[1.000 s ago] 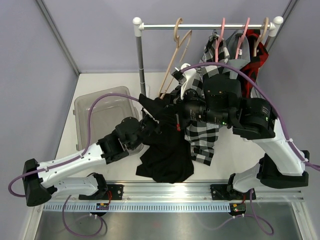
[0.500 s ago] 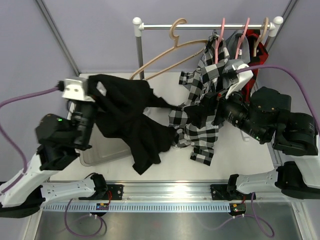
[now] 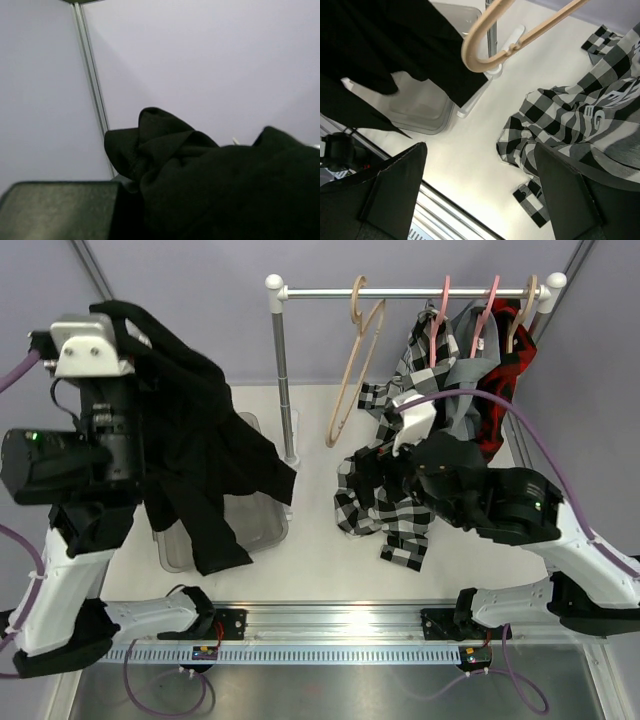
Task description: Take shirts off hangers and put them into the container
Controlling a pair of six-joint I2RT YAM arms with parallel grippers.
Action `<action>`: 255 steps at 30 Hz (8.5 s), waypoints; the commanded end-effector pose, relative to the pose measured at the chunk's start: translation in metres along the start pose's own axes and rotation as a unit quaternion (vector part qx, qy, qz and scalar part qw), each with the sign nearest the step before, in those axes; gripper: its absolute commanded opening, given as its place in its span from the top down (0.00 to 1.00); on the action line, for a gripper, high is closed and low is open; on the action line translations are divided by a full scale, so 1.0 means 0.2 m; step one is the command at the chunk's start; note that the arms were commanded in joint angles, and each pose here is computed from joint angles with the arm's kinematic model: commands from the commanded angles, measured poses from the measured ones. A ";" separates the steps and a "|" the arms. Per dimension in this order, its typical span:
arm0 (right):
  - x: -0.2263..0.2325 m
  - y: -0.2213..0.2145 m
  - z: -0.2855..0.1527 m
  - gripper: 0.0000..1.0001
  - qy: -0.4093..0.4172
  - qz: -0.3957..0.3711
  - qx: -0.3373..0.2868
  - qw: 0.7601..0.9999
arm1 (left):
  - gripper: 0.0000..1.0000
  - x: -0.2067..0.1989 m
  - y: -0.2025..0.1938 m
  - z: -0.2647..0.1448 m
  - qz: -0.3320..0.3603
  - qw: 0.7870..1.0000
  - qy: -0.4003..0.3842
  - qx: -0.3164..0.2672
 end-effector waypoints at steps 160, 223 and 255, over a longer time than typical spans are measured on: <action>-0.47 0.34 -0.44 1.00 -0.084 0.069 -0.176 0.978 | 1.00 -1.02 -1.57 -0.31 -0.015 0.888 -0.107 0.447; -0.31 -0.18 -0.45 1.00 0.147 0.127 0.035 0.980 | 0.21 -1.21 -0.38 -0.60 -0.292 0.768 -0.565 0.069; -0.29 -0.16 -0.46 1.00 0.170 0.121 0.031 0.978 | 0.58 -1.54 -0.28 -0.48 -0.272 0.831 -0.460 0.157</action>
Point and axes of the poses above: each gripper's point midway between its finger pads, its own z axis out along the fingers, its own x axis along the line the jaws close on, y = z × x, the point moved 8 cm from there along -z, back along the fingers, and after that the axes turned 9 degrees about z, right-handed, at the moved point
